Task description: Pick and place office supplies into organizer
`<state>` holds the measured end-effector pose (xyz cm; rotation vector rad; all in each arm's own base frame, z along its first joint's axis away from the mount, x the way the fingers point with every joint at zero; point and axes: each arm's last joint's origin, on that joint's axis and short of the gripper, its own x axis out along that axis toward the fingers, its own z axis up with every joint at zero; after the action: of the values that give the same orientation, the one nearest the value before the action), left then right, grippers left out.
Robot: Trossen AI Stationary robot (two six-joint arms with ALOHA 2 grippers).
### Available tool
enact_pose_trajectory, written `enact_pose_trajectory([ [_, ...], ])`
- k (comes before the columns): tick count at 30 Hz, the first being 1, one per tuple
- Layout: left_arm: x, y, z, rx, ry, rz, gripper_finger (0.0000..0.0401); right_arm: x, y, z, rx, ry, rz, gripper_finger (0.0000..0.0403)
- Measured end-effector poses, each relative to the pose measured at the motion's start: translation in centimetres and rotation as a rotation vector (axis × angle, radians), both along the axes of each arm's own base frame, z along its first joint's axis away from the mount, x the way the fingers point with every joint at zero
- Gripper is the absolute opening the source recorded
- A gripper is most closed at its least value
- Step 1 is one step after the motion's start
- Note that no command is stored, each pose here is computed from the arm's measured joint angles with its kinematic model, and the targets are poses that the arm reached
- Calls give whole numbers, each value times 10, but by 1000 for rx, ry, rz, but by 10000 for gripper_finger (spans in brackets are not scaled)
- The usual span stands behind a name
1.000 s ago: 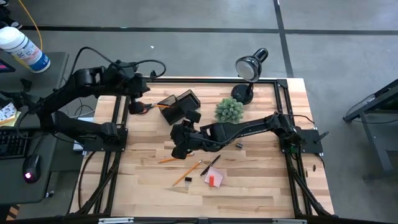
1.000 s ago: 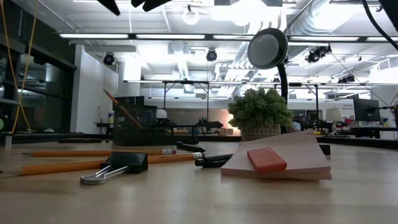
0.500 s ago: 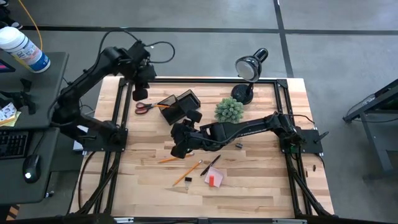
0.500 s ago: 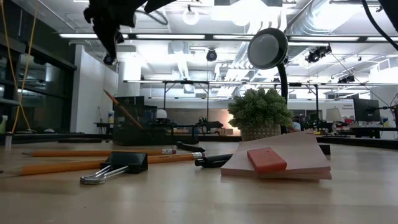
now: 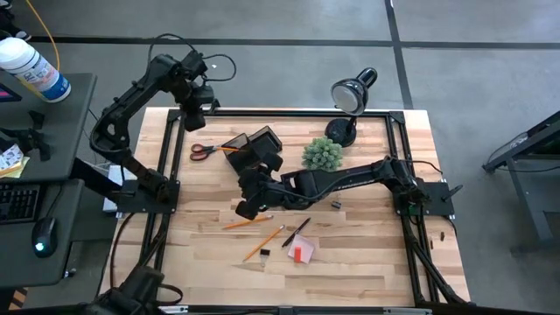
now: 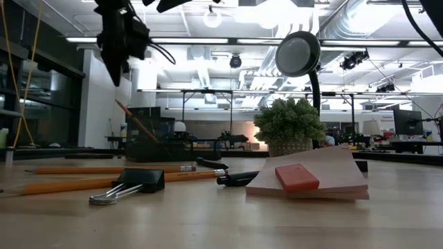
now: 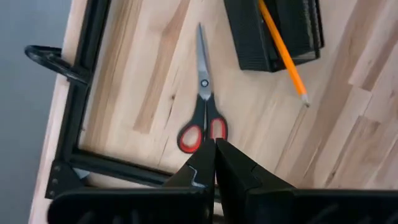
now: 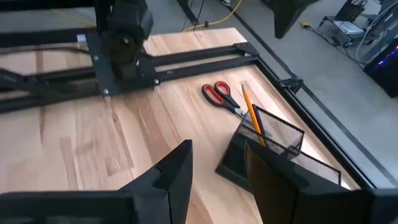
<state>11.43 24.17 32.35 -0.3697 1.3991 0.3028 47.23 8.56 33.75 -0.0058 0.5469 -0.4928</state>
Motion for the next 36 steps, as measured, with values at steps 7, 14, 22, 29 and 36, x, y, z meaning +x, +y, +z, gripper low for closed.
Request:
enact_pose_trajectory([
  [7,5,13,-13,-53,17,257,1,0,4,0,32,-19,-1,140],
  [14,7,14,-20,-135,57,424,1,-3,14,0,48,-24,12,140],
  [22,22,2,-18,-114,83,225,1,-3,17,0,59,-20,32,140],
  [29,35,-5,-18,-135,43,154,1,-4,18,2,65,-24,39,140],
  [36,34,-5,-18,-132,40,146,1,-6,17,6,64,-46,4,140],
])
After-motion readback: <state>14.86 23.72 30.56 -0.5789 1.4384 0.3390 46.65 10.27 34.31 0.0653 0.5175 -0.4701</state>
